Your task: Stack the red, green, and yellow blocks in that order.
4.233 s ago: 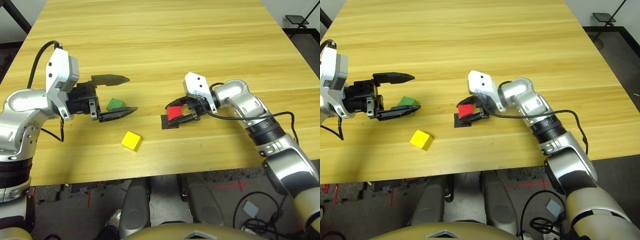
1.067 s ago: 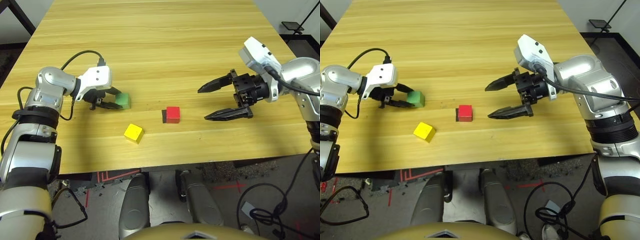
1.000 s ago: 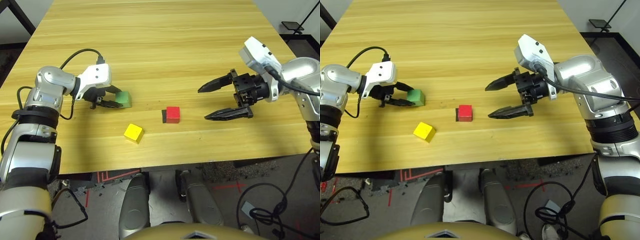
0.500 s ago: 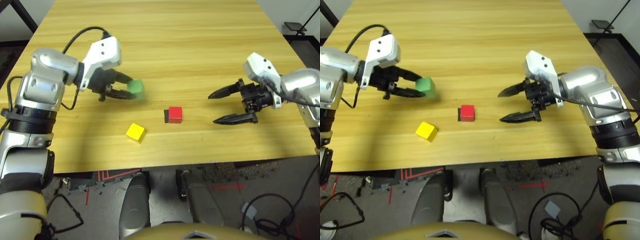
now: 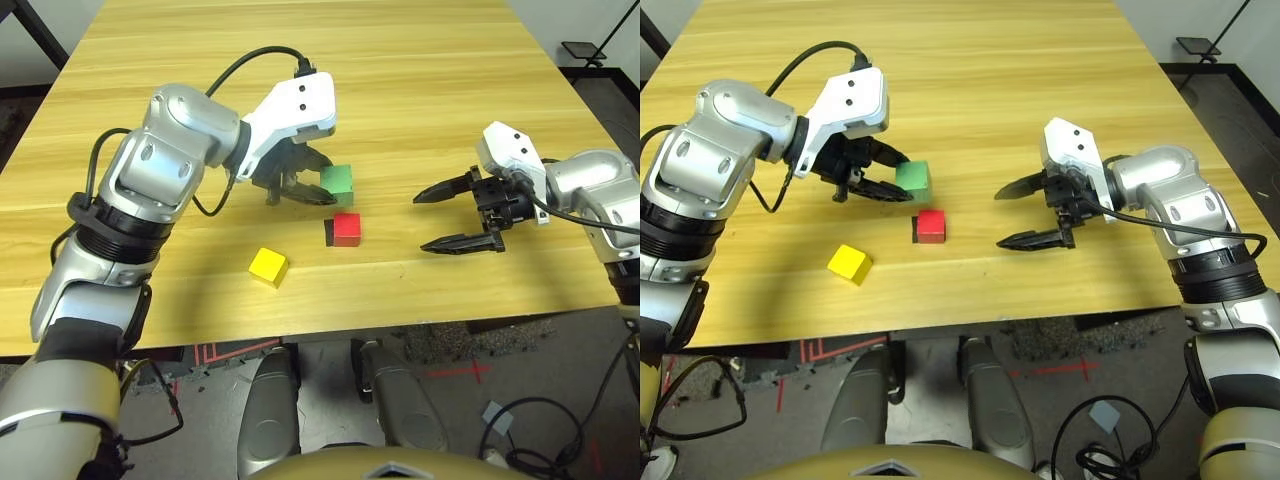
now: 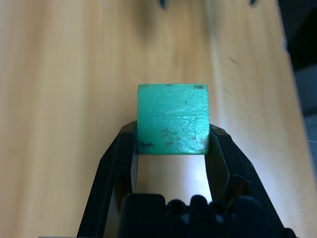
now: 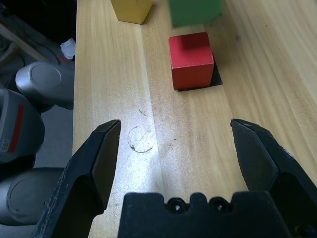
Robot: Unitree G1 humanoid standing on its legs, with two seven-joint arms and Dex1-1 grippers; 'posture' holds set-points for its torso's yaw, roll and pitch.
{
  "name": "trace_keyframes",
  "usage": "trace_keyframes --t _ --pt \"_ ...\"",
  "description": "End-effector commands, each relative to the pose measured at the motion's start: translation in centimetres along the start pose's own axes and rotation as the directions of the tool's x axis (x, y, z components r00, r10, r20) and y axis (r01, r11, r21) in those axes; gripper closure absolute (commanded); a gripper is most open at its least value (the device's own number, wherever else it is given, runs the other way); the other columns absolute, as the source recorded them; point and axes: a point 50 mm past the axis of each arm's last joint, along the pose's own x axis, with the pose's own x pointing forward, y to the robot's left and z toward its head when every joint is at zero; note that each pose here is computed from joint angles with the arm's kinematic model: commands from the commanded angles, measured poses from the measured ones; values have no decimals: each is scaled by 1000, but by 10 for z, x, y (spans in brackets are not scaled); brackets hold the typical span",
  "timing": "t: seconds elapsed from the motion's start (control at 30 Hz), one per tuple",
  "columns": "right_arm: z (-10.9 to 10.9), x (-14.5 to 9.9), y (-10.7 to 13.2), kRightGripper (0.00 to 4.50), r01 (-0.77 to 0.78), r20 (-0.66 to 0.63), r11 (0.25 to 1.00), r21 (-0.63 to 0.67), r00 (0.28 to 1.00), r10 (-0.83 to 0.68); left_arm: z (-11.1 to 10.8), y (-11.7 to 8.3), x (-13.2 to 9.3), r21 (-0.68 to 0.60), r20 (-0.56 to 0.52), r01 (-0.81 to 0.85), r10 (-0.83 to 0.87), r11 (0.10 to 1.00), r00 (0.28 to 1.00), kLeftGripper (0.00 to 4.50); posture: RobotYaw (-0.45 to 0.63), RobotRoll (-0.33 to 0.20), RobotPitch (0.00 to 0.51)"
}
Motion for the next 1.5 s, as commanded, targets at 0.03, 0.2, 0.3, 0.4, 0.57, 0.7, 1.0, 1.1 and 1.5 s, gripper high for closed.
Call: trace_keyframes --t 0.03,0.2,0.3,0.4,0.57,0.7,1.0,1.1,1.5 --pt "3 2 3 0 -7 7 1000 -11 1000 7 1 -2 7 14 -3 14 -14 1000 1000 2467 -83 -60 212" --pt "3 2 5 0 -8 9 1000 -9 1000 8 6 1 14 19 27 7 -7 1000 1000 2467 -93 -58 217" --pt "3 3 7 0 -6 11 1000 -6 1000 6 6 1 15 13 16 11 -11 1000 1000 2467 -104 -54 221" --pt "3 3 8 0 -4 12 1000 -3 1000 4 5 2 16 14 14 15 -15 1000 1000 2467 -112 -53 225" --pt "3 3 11 0 2 18 1000 3 1000 -2 5 2 18 19 13 30 -31 999 999 2467 -127 -54 231" --pt "4 2 12 0 7 18 1000 7 1000 -7 4 1 19 18 14 38 -38 999 999 2467 -134 -56 236" --pt "4 -1 11 0 17 15 1000 10 1000 -17 6 0 22 16 27 47 -47 999 999 2467 -143 -58 246" --pt "5 -1 11 0 19 15 1000 10 1000 -19 7 -1 23 16 31 52 -52 999 998 2467 -145 -58 248" --pt "6 -2 10 0 28 19 1000 7 999 -28 5 -5 26 16 30 78 -78 997 996 2467 -157 -60 256"
